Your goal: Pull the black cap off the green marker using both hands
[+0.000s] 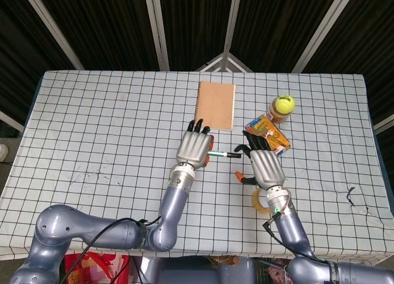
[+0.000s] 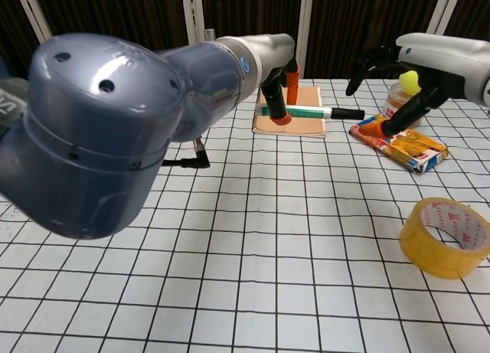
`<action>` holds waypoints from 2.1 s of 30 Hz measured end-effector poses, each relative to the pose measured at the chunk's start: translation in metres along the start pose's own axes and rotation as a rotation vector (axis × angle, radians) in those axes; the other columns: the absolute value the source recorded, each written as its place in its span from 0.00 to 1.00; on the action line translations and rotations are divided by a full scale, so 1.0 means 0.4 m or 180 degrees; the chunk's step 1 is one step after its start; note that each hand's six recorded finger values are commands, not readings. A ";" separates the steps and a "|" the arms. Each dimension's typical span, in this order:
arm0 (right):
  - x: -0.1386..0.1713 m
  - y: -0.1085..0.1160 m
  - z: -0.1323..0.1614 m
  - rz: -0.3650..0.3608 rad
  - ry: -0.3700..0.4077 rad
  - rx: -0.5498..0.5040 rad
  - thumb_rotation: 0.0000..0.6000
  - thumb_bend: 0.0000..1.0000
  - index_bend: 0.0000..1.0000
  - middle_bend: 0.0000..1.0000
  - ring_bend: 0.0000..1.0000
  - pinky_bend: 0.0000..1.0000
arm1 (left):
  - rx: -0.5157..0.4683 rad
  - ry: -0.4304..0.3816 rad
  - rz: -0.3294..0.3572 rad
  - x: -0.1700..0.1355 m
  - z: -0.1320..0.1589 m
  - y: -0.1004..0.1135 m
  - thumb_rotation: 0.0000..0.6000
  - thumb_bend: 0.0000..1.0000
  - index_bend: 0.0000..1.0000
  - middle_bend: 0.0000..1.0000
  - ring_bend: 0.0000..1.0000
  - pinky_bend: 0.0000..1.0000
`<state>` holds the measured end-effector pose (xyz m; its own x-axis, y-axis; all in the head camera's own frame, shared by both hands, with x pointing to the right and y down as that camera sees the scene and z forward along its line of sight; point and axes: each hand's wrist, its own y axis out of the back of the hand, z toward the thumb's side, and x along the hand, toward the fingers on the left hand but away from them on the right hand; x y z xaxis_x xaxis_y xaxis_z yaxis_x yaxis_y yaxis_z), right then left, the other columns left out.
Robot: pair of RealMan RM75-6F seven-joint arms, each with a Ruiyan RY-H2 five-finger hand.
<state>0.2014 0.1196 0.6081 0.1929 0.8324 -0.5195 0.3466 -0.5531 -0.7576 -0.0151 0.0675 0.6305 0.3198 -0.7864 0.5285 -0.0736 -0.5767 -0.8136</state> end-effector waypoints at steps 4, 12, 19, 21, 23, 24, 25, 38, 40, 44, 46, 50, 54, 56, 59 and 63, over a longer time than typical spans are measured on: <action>-0.014 -0.008 0.029 -0.0048 -0.0003 -0.0071 1.00 0.30 0.35 0.03 0.00 0.04 | -0.0093 -0.0048 0.0052 -0.002 0.009 0.002 1.00 0.50 0.61 0.21 0.00 0.00; -0.035 -0.013 0.049 -0.0129 -0.0063 -0.0118 1.00 0.30 0.38 0.03 0.00 0.04 | -0.0125 -0.0085 0.0053 -0.008 0.013 -0.001 1.00 0.50 0.61 0.21 0.00 0.00; -0.042 -0.013 0.039 -0.0148 -0.0137 -0.0120 1.00 0.30 0.43 0.03 0.01 0.04 | -0.0157 -0.0107 0.0083 -0.014 0.013 0.006 1.00 0.50 0.61 0.22 0.00 0.00; -0.043 -0.013 0.032 -0.0154 -0.0163 -0.0097 1.00 0.30 0.43 0.03 0.01 0.04 | -0.0176 -0.0112 0.0097 -0.015 0.011 0.010 1.00 0.50 0.61 0.22 0.00 0.00; -0.044 -0.015 0.027 -0.0156 -0.0181 -0.0094 1.00 0.30 0.43 0.03 0.01 0.04 | -0.0178 -0.0110 0.0103 -0.015 0.009 0.011 1.00 0.50 0.61 0.22 0.00 0.00; -0.044 -0.016 0.025 -0.0153 -0.0189 -0.0099 1.00 0.30 0.43 0.03 0.01 0.04 | -0.0181 -0.0108 0.0102 -0.015 0.007 0.011 1.00 0.50 0.61 0.22 0.00 0.00; -0.044 -0.017 0.021 -0.0151 -0.0201 -0.0101 1.00 0.30 0.43 0.03 0.01 0.04 | -0.0183 -0.0105 0.0101 -0.015 0.006 0.011 1.00 0.50 0.61 0.22 0.00 0.00; -0.047 -0.015 -0.033 -0.0185 -0.0352 -0.0104 1.00 0.30 0.48 0.03 0.01 0.04 | -0.0203 -0.0097 0.0086 -0.014 -0.006 0.007 1.00 0.50 0.62 0.22 0.00 0.00; -0.048 -0.014 -0.036 -0.0187 -0.0359 -0.0115 1.00 0.30 0.49 0.03 0.02 0.04 | -0.0213 -0.0107 0.0089 -0.015 -0.006 0.008 1.00 0.50 0.62 0.22 0.00 0.00; -0.051 -0.014 -0.040 -0.0194 -0.0369 -0.0143 1.00 0.30 0.52 0.03 0.02 0.04 | -0.0218 -0.0104 0.0099 -0.015 -0.009 0.009 1.00 0.50 0.62 0.22 0.00 0.00; -0.052 -0.015 -0.041 -0.0189 -0.0369 -0.0143 1.00 0.30 0.54 0.03 0.03 0.04 | -0.0237 -0.0111 0.0102 -0.015 -0.009 0.010 1.00 0.50 0.62 0.22 0.00 0.00; -0.056 -0.016 -0.040 -0.0204 -0.0359 -0.0167 1.00 0.30 0.55 0.03 0.03 0.04 | -0.0237 -0.0105 0.0099 -0.015 -0.013 0.009 1.00 0.50 0.62 0.22 0.00 0.00; -0.057 -0.018 -0.038 -0.0194 -0.0354 -0.0162 1.00 0.30 0.57 0.03 0.03 0.04 | -0.0258 -0.0106 0.0101 -0.015 -0.015 0.010 1.00 0.50 0.62 0.22 0.00 0.00; -0.057 -0.019 -0.035 -0.0192 -0.0345 -0.0165 1.00 0.30 0.57 0.03 0.03 0.04 | -0.0256 -0.0105 0.0096 -0.015 -0.016 0.008 1.00 0.50 0.62 0.22 0.00 0.00; -0.056 -0.017 -0.031 -0.0199 -0.0338 -0.0167 1.00 0.30 0.57 0.03 0.03 0.04 | -0.0241 -0.0096 0.0084 -0.013 -0.019 0.005 1.00 0.50 0.62 0.22 0.00 0.00; -0.055 -0.013 -0.032 -0.0202 -0.0362 -0.0171 1.00 0.30 0.53 0.03 0.03 0.04 | -0.0252 -0.0104 0.0075 -0.013 -0.019 0.003 1.00 0.50 0.62 0.23 0.00 0.00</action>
<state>0.2072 0.1046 0.6285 0.0648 0.8547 -0.5150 0.4039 -0.4944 -0.7697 -0.0240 0.0694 0.6285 0.3475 -0.7932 0.5001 -0.1554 -0.5747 -0.8034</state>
